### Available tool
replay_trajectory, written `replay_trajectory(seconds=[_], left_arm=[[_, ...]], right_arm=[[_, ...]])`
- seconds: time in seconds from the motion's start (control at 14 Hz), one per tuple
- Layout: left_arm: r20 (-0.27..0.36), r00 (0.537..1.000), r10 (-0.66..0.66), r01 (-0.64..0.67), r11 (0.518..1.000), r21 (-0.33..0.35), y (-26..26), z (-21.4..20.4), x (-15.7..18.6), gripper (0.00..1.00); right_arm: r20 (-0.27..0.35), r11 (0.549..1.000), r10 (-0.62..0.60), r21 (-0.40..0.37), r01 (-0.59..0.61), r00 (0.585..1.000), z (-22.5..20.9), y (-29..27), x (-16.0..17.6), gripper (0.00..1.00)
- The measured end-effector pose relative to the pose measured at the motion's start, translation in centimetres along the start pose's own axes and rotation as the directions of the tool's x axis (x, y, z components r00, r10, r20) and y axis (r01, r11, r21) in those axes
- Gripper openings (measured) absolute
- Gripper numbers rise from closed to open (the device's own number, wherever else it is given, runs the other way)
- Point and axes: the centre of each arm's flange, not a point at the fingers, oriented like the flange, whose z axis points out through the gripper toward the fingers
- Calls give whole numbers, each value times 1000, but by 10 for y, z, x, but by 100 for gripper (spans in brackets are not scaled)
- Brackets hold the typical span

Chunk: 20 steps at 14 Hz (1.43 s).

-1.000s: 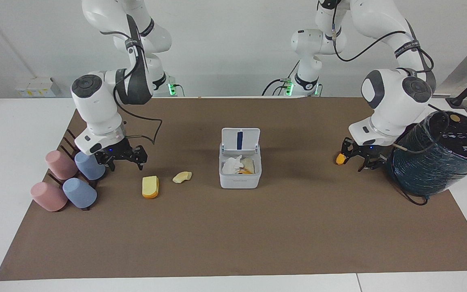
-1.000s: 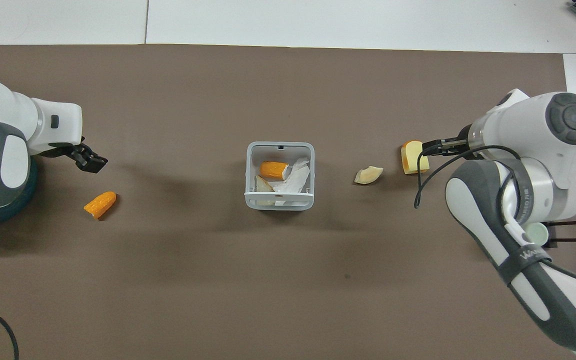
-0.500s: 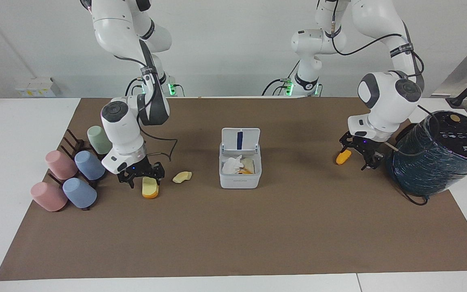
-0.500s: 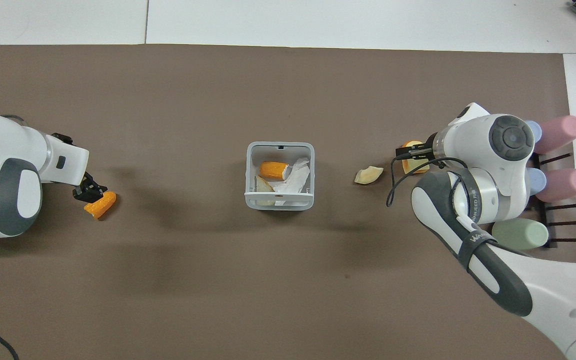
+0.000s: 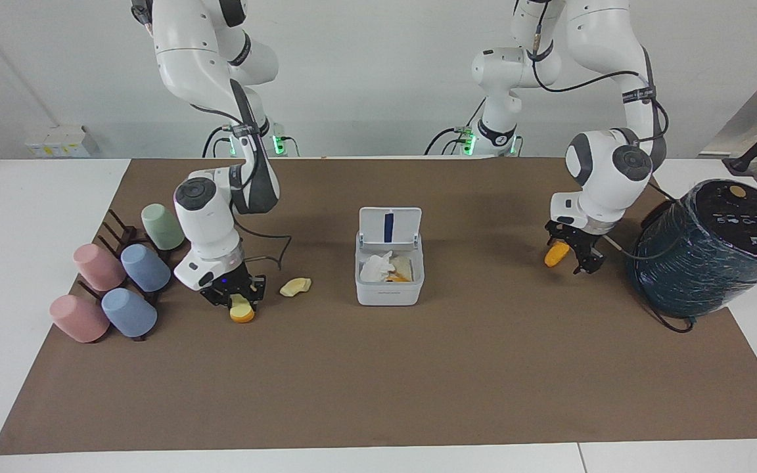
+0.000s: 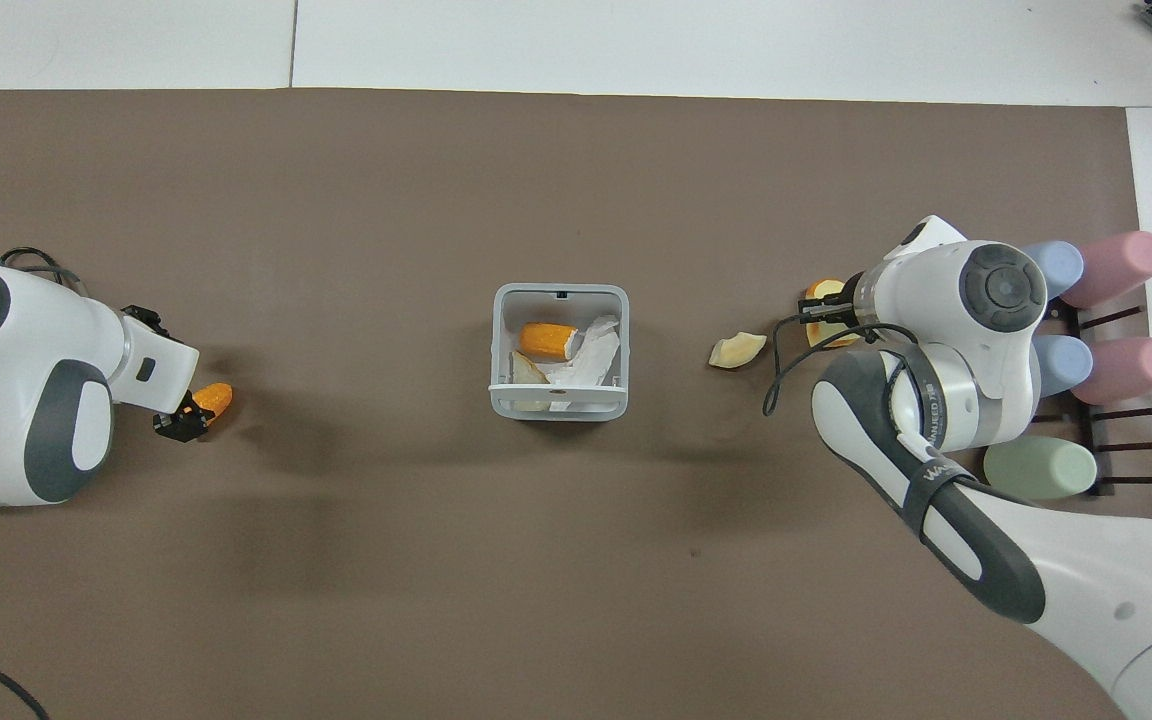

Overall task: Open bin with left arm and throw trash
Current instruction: 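Grasp the carrot with the left gripper while the right gripper grasps the block, then drop the yellow block into the bin with the right gripper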

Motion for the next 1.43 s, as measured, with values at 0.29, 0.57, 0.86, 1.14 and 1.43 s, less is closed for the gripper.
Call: replay_trajectory(seconds=[0.29,0.57,0.86,1.14,1.43], left_arm=[[2,1000,-14,14,1000,-5,8,22,-16,95],[3,1000,-10,10,1000,-9,10,24,-16,61],[1,1000,-5,5,1000,-3,10,21,-14,36],[2,1000,-2,1,1000,18,-12,-21,-6,36],[11,998,-62,62,998,15,-36,-107,8,36]], right_arm=[[-40,995,97,5,-97,995,-21,-2,8,11],[-100,982,188,45,-184,977,-65,-49,20,11],[-114,947,312,121,-298,943,-105,-148,24,11],[-123,909,393,198,-366,911,-140,-219,22,11],[-100,907,388,219,-360,916,-144,-271,2,11]])
